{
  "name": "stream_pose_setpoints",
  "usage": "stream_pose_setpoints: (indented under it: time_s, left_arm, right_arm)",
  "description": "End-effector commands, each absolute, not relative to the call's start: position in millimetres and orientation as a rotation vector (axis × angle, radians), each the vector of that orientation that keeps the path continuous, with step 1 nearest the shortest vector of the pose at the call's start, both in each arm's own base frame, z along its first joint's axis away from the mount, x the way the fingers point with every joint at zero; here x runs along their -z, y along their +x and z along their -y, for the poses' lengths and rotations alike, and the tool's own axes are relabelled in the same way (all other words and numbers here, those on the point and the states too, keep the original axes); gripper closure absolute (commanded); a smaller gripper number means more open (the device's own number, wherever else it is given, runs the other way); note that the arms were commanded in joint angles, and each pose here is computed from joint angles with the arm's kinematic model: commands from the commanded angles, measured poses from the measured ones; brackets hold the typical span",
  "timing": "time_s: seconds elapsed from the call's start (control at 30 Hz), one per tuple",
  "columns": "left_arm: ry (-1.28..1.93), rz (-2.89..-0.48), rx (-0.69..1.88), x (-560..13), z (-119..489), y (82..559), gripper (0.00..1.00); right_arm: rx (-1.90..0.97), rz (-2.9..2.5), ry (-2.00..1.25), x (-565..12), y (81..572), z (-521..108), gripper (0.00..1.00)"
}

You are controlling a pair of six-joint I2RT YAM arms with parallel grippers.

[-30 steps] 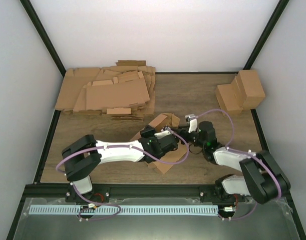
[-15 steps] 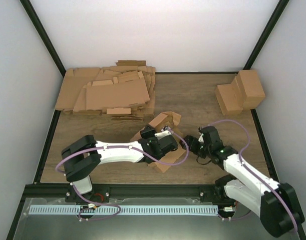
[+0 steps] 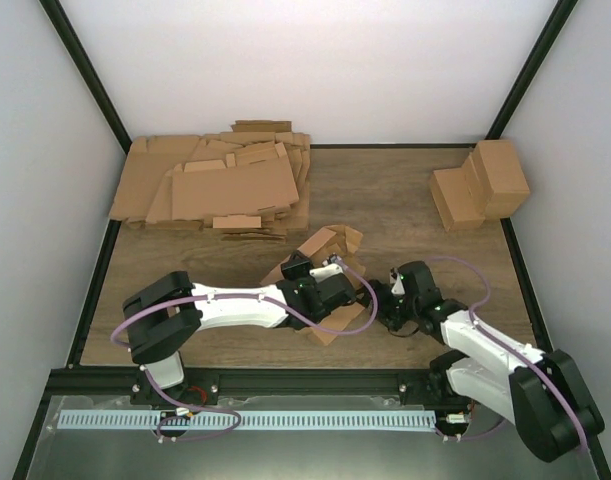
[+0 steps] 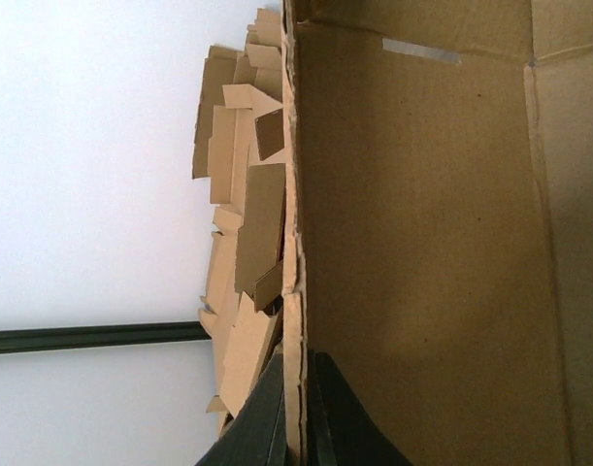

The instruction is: Fold the paper box

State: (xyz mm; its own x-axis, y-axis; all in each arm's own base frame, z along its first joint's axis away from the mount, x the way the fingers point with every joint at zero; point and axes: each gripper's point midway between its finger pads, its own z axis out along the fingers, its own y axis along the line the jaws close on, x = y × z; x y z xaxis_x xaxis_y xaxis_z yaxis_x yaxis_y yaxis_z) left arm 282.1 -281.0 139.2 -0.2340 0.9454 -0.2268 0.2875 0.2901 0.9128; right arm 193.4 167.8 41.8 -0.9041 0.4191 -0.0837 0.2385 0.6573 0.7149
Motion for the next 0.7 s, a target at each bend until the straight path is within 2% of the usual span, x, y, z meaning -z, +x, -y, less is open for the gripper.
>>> stream_pose_setpoints:
  time_s: [0.0,0.4,0.67]
  left_arm:
    - [1.113,-1.704,-0.969,-134,282,281,0.96]
    - [1.123,-1.712,-0.977,-126,279,280,0.96]
    - [1.110,-1.714,-0.971,-127,276,279,0.96]
  right_arm:
    - [-1.156,-2.670,0.506,-36,191,-180,0.14]
    - [-1.177,-2.616,0.246,-41,219,-203,0.14]
    - [-0.875,-2.578,0.156,-46,243,-173,0.11]
